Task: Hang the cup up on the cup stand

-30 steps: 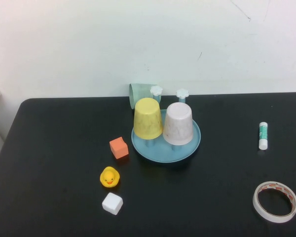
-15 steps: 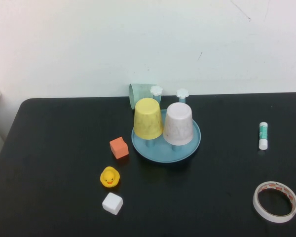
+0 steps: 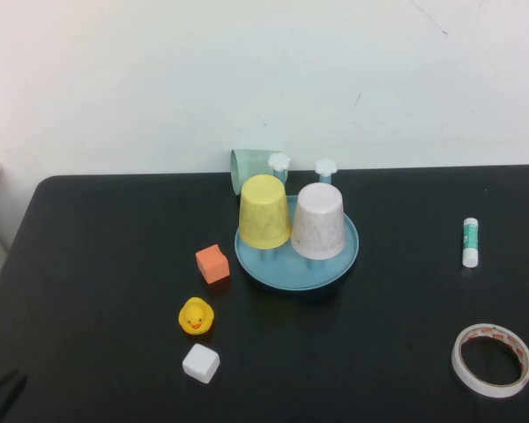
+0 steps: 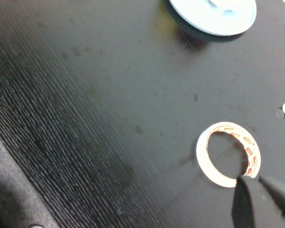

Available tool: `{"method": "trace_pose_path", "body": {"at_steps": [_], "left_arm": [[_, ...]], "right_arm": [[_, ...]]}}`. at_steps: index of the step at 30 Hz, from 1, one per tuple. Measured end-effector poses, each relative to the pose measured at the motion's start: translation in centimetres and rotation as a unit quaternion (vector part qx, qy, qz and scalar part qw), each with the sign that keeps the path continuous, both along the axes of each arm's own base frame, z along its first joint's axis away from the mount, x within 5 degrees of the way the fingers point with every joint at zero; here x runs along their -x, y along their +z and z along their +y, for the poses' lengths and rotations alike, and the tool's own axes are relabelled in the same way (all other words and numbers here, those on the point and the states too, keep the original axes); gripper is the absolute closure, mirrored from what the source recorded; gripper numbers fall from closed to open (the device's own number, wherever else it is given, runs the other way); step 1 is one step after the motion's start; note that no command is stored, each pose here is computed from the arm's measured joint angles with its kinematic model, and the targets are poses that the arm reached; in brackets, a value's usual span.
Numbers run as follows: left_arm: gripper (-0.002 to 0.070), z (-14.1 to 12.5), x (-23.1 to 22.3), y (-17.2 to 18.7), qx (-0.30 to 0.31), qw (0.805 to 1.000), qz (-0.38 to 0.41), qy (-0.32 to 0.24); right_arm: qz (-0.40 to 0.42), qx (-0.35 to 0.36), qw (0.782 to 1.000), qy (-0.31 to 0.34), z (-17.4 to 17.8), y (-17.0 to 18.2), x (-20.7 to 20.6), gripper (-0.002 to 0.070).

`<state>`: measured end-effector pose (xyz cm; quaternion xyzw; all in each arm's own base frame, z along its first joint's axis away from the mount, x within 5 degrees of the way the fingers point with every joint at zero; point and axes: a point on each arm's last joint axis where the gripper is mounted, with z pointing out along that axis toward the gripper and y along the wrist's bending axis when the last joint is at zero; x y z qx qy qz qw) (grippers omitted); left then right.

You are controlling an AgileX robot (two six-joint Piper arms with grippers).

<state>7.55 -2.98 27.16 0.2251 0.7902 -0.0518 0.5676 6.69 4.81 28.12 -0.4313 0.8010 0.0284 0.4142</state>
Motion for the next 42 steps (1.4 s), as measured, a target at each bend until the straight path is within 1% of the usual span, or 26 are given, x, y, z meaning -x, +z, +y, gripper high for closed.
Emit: {"method": "trace_pose_path", "body": {"at_steps": [2, 4, 7, 11, 15, 18, 21, 23, 36, 38, 42], "left_arm": [[0.0675, 0.2, -0.2, -1.0, -0.013, 1.0, 0.0, 0.009], [0.0675, 0.3, -0.4, -2.0, -0.009, 1.0, 0.0, 0.02], [0.0675, 0.6, -0.2, -3.7, 0.002, 0.999, -0.027, 0.038], [0.0675, 1.4, 0.5, -5.9, 0.018, 0.994, -0.075, 0.08], [0.0675, 2.0, 1.2, -8.1, 0.043, 0.988, -0.093, 0.118], [0.0675, 2.1, 1.8, -8.5, 0.044, 0.987, -0.09, 0.129], [0.0675, 2.0, 2.2, -9.4, 0.035, 0.99, -0.046, 0.129], [0.0675, 2.0, 2.3, -9.5, 0.033, 0.99, -0.037, 0.13], [0.0675, 2.0, 2.3, -9.6, 0.035, 0.99, -0.034, 0.131], [0.0675, 2.1, 2.3, -9.6, 0.046, 0.989, -0.03, 0.138], [0.0675, 2.3, 2.3, -9.5, 0.086, 0.982, -0.019, 0.167]], "right_arm": [[0.0, 0.0, 1.0, 0.0, 0.0, 0.0, 0.0, 0.0675], [0.0, 0.0, 1.0, 0.0, 0.0, 0.0, 0.0, 0.0676], [0.0, 0.0, 1.0, 0.0, 0.0, 0.0, 0.0, 0.0676], [0.0, 0.0, 1.0, 0.0, 0.0, 0.0, 0.0, 0.0676], [0.001, 0.001, 1.0, 0.0, 0.0, 0.0, 0.0, 0.0676], [0.003, 0.004, 1.0, -0.002, -0.1, -0.1, 0.0, 0.0676], [0.005, 0.006, 1.0, -0.003, -0.1, -0.1, 0.0, 0.0676], [0.006, 0.007, 1.0, -0.003, -0.1, -0.1, 0.0, 0.0676], [0.007, 0.008, 1.0, -0.004, -0.1, -0.1, 0.1, 0.0676], [0.007, 0.008, 1.0, -0.004, -0.1, -0.1, 0.1, 0.0676], [0.007, 0.008, 1.0, -0.004, -0.1, -0.1, 0.1, 0.0676]]}}
